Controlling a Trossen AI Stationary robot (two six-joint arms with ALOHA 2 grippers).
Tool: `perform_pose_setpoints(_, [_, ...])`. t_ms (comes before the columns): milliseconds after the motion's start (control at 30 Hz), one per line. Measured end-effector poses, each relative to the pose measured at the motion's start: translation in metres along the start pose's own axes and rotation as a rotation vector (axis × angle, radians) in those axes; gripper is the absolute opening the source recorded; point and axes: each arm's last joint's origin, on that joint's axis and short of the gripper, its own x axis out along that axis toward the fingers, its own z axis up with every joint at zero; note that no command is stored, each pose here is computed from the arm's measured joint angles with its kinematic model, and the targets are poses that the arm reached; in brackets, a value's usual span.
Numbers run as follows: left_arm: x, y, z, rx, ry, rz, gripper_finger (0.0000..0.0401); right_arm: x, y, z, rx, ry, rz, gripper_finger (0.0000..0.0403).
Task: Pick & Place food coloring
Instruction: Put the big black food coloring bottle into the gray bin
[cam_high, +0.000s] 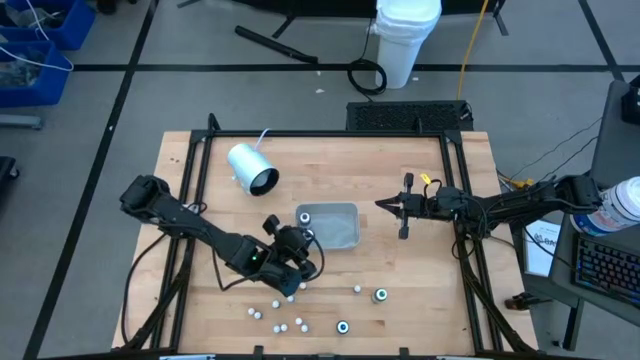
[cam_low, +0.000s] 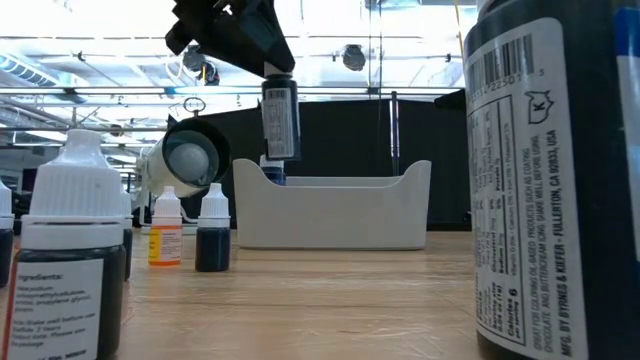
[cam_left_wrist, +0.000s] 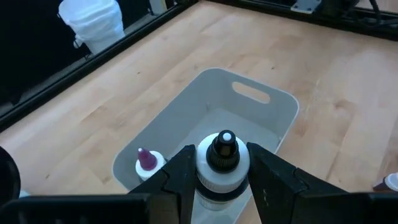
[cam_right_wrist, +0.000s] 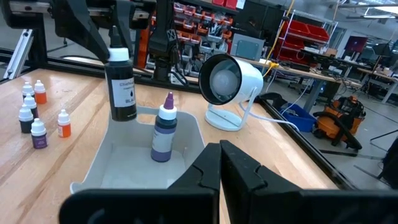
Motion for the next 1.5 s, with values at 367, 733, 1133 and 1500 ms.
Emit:
perform_pose_setpoints(367, [0.0,0.001,-0.001,0.013,0.009,0.006,0.0131,0.0,0.0,0.0,0.0,0.0,0.0,0.0])
perform_pose_setpoints(733, [0.0,0.007,-0.006,0.014,0.043,0.05,0.0131,0.0,0.0,0.0,0.0,0.0,0.0,0.0])
perform_pose_setpoints(1133, [0.005,0.01,-0.017,0.027,0.048,0.063,0.0131,0.0,0.0,0.0,0.0,0.0,0.0,0.0])
perform_pose_setpoints(1500, [0.016,0.015,-0.024,0.02,0.043,0.075,0.0131,0.0,0.0,0.0,0.0,0.0,0.0,0.0])
